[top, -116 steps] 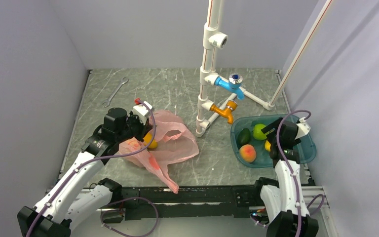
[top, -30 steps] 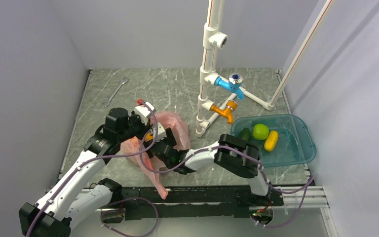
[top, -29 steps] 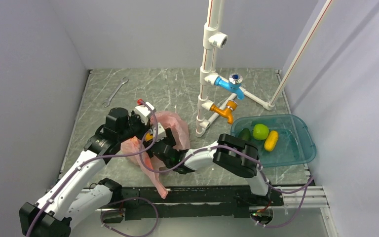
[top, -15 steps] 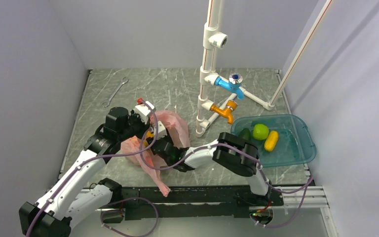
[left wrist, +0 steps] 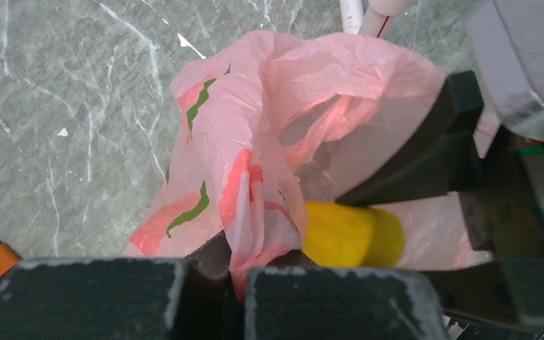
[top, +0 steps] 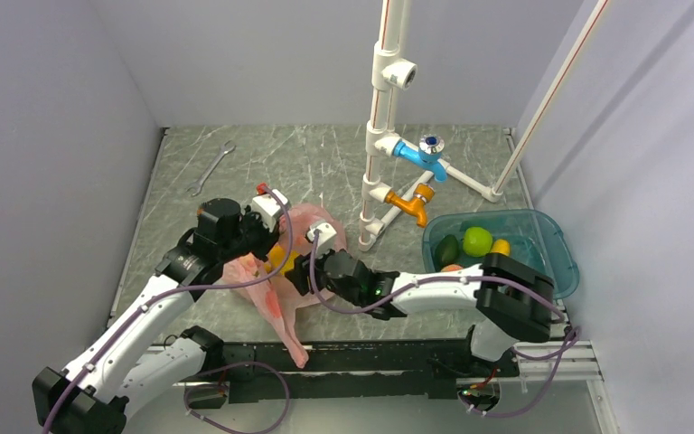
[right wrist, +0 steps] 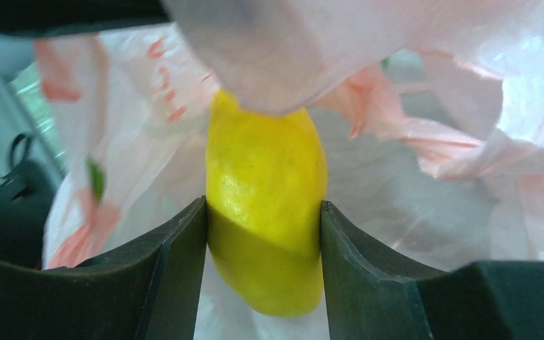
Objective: Take the fake fruits out of the plastic bag
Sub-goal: Take out the fake fruit from the plastic bag, then place the fake fruit in the bin.
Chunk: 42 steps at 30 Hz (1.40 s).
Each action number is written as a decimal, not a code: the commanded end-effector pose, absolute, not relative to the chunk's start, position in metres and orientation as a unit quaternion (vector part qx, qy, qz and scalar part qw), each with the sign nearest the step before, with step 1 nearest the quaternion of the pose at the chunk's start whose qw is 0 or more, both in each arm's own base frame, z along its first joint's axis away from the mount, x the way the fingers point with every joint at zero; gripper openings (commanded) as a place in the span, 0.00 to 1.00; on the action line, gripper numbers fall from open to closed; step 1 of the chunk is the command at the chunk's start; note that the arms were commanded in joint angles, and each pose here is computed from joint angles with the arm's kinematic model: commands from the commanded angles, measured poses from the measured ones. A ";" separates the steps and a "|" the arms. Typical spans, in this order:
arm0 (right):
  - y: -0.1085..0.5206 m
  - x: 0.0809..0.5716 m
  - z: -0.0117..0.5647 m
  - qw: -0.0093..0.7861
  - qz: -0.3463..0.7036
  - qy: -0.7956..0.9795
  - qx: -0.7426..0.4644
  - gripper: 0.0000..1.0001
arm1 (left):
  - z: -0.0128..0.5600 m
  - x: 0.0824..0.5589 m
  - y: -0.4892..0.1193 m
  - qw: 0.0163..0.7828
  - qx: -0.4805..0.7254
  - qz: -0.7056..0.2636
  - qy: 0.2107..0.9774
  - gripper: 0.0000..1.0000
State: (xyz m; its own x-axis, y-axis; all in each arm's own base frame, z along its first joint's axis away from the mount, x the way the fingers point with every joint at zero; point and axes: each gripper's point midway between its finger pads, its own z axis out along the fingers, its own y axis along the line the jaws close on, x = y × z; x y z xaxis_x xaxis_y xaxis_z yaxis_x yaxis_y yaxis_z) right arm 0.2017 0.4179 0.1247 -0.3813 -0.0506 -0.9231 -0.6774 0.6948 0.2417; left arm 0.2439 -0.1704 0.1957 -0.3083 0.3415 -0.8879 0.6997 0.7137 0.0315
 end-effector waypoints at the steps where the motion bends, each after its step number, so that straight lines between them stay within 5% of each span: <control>1: 0.419 0.154 0.135 0.433 0.402 0.758 -0.275 0.00 | 0.221 0.248 -0.169 0.511 0.317 -0.180 0.778 0.00; 16: 0.308 0.136 0.194 0.488 0.412 0.745 -0.193 0.00 | 0.216 0.254 -0.163 0.503 0.303 -0.160 0.793 0.00; 30: 0.151 0.164 0.133 0.495 0.228 0.830 0.114 0.00 | 0.214 0.254 -0.164 0.502 0.304 -0.162 0.793 0.00; 42: 0.085 0.198 0.179 0.554 0.066 0.804 0.206 0.00 | 0.211 0.256 -0.163 0.499 0.302 -0.157 0.797 0.00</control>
State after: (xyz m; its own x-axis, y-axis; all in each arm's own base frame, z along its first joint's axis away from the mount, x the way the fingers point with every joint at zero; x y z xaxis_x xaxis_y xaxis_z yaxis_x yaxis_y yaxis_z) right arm 0.1767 0.1076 0.1518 -0.3890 0.4487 -0.8046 0.1426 0.8922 0.4286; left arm 0.2500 -0.1592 0.1930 -0.3501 0.3557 -0.8665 0.6482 0.7599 0.0500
